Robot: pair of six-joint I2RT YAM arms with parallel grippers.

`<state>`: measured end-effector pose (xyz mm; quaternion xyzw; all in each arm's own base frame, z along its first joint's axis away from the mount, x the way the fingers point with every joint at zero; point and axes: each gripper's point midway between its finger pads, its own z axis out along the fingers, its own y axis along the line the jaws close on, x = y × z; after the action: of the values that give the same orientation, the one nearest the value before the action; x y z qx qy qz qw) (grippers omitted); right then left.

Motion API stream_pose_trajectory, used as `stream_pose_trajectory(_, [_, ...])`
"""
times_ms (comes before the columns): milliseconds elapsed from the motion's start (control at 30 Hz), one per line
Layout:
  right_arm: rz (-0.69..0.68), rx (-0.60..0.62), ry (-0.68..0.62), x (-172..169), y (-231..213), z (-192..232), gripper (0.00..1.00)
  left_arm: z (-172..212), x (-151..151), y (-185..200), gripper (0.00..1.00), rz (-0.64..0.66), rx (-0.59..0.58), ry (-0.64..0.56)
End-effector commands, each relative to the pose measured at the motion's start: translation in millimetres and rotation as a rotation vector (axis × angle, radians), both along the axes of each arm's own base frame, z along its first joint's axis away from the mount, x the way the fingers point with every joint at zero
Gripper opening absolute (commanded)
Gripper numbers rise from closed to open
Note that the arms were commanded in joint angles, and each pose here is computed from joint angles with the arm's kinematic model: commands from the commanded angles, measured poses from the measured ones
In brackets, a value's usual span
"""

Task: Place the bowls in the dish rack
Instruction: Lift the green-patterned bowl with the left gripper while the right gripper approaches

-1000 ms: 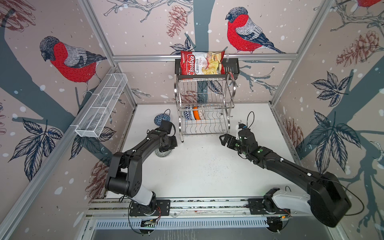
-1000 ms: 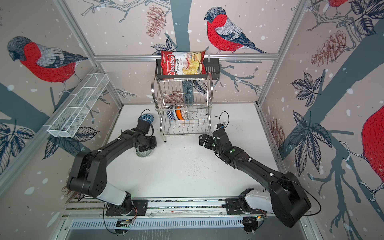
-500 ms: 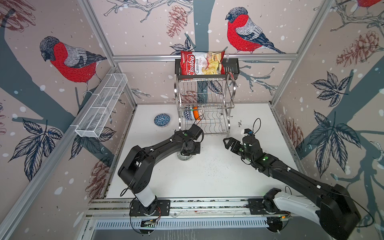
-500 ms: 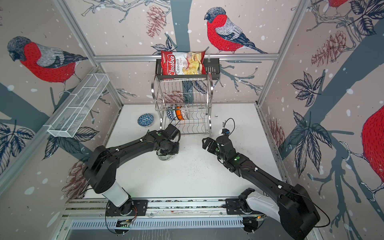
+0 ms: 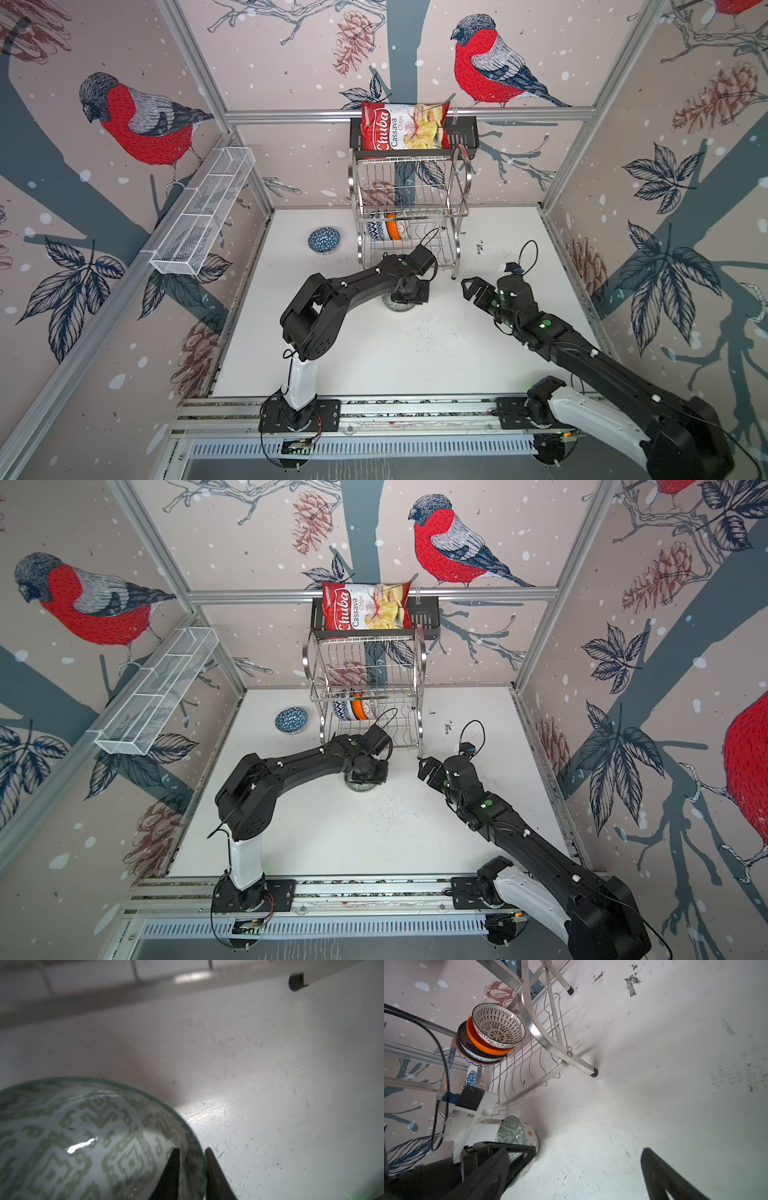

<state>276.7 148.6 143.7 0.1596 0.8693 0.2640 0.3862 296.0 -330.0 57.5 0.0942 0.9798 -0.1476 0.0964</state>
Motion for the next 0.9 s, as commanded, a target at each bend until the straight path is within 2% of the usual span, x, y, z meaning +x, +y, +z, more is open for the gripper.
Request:
stream_pose_trajectory(0, [0.018, -0.032, -0.024, 0, -3, 1, 0.99, 10, 2, -9, 0.34, -0.012, -0.031, -0.002])
stream_pose_trajectory(267, [0.086, -0.071, -0.025, 11, 7, 1, 1.0, 40, 18, -8, 0.68, 0.017, -0.025, -0.058])
stream_pose_trajectory(367, [0.106, -0.103, 0.002, 20, 8, 1, 0.99, 59, 24, 1, 0.93, 0.054, -0.021, -0.094])
stream_pose_trajectory(400, [0.114, -0.117, 0.011, 23, 8, 1, 1.0, 64, 26, 5, 0.96, 0.066, -0.026, -0.106])
stream_pose_trajectory(600, [0.134, -0.192, 0.077, 35, 13, -12, 0.99, 103, 22, 37, 0.97, 0.141, -0.053, -0.181])
stream_pose_trajectory(867, [0.254, -0.226, -0.006, 34, 53, 5, 1.0, 119, -2, 116, 0.97, 0.377, -0.157, -0.224])
